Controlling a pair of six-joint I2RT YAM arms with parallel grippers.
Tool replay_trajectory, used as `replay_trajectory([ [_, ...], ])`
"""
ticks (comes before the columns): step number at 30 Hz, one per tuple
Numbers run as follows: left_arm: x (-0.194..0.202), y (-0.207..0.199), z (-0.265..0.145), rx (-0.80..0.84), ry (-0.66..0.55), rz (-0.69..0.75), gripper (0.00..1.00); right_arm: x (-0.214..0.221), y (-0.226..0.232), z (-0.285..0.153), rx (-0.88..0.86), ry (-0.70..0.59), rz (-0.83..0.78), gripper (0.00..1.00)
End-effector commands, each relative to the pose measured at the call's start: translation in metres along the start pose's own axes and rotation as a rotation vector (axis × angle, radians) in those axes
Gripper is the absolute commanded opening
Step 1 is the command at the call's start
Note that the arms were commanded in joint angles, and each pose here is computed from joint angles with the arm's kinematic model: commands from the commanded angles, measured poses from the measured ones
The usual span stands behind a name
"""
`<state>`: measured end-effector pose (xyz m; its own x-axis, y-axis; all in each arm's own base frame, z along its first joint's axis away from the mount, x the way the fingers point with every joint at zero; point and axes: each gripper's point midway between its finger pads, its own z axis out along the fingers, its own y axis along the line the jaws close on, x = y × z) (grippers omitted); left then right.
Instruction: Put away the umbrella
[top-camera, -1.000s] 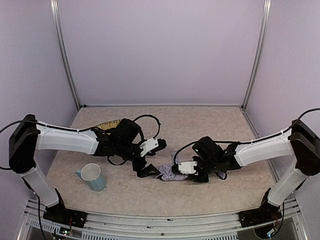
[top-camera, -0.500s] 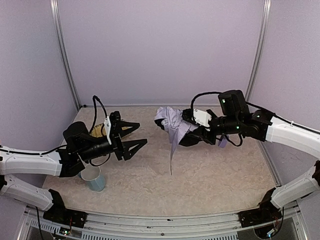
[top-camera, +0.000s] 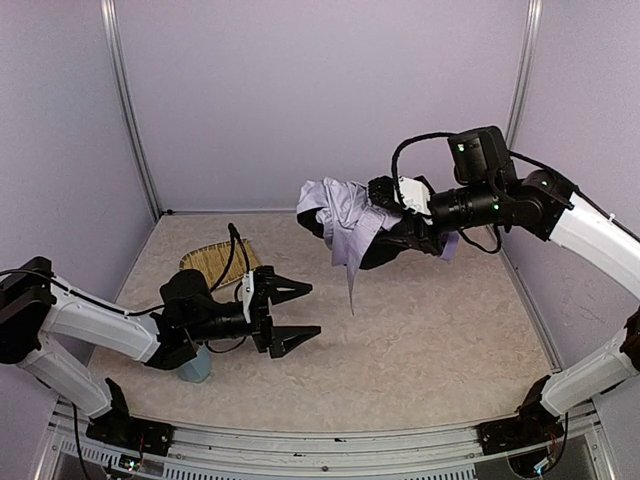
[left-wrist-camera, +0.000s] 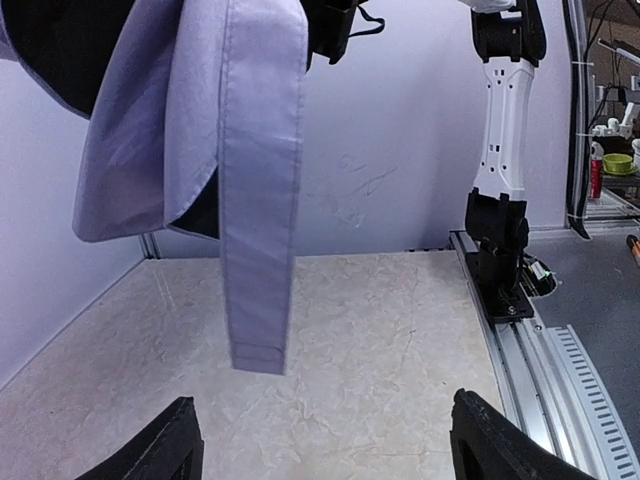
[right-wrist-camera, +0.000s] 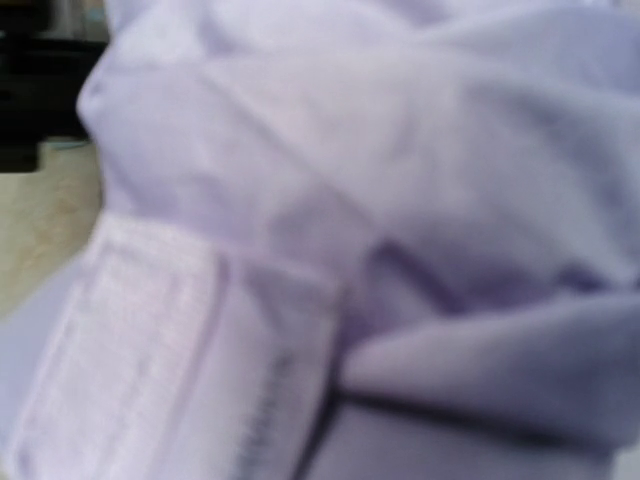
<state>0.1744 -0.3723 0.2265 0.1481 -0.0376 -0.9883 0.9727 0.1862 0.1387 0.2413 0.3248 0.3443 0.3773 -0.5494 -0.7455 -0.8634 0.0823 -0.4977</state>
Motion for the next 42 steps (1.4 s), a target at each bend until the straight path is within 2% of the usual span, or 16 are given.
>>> replay_trajectory([
  [1, -0.031, -0.003, 0.012, 0.062, -0.11, 0.078, 0.83, -0.03, 0.005, -0.009, -0.054, -0.074, -0.095, 0.0],
  [10, -0.015, -0.02, 0.034, 0.187, -0.101, 0.053, 0.83, -0.046, 0.006, -0.006, -0.07, -0.113, -0.15, 0.0],
  [20, -0.014, -0.034, 0.044, 0.306, -0.122, 0.061, 0.53, -0.052, 0.009, -0.005, -0.081, -0.135, -0.169, 0.0],
  [22, -0.013, -0.034, 0.044, 0.311, -0.12, 0.063, 0.56, -0.054, 0.009, -0.006, -0.082, -0.143, -0.175, 0.0],
  [25, -0.009, -0.025, 0.043, 0.273, -0.111, 0.07, 0.74, -0.06, 0.013, -0.011, -0.104, -0.171, -0.189, 0.0],
  [27, -0.01, -0.014, 0.039, 0.262, -0.12, 0.061, 0.8, -0.068, 0.018, -0.016, -0.128, -0.204, -0.199, 0.0],
  [32, -0.013, -0.006, 0.041, 0.312, -0.106, 0.046, 0.83, -0.082, 0.023, -0.026, -0.157, -0.269, -0.219, 0.0],
  [37, -0.016, -0.03, 0.051, 0.364, -0.071, 0.124, 0.82, -0.079, 0.019, -0.021, -0.138, -0.25, -0.224, 0.0],
  [39, -0.017, -0.038, 0.05, 0.389, -0.071, 0.128, 0.74, -0.079, 0.018, -0.02, -0.134, -0.249, -0.23, 0.0],
  [42, -0.016, -0.045, 0.047, 0.431, -0.059, 0.119, 0.51, -0.08, 0.015, -0.02, -0.119, -0.248, -0.236, 0.0],
])
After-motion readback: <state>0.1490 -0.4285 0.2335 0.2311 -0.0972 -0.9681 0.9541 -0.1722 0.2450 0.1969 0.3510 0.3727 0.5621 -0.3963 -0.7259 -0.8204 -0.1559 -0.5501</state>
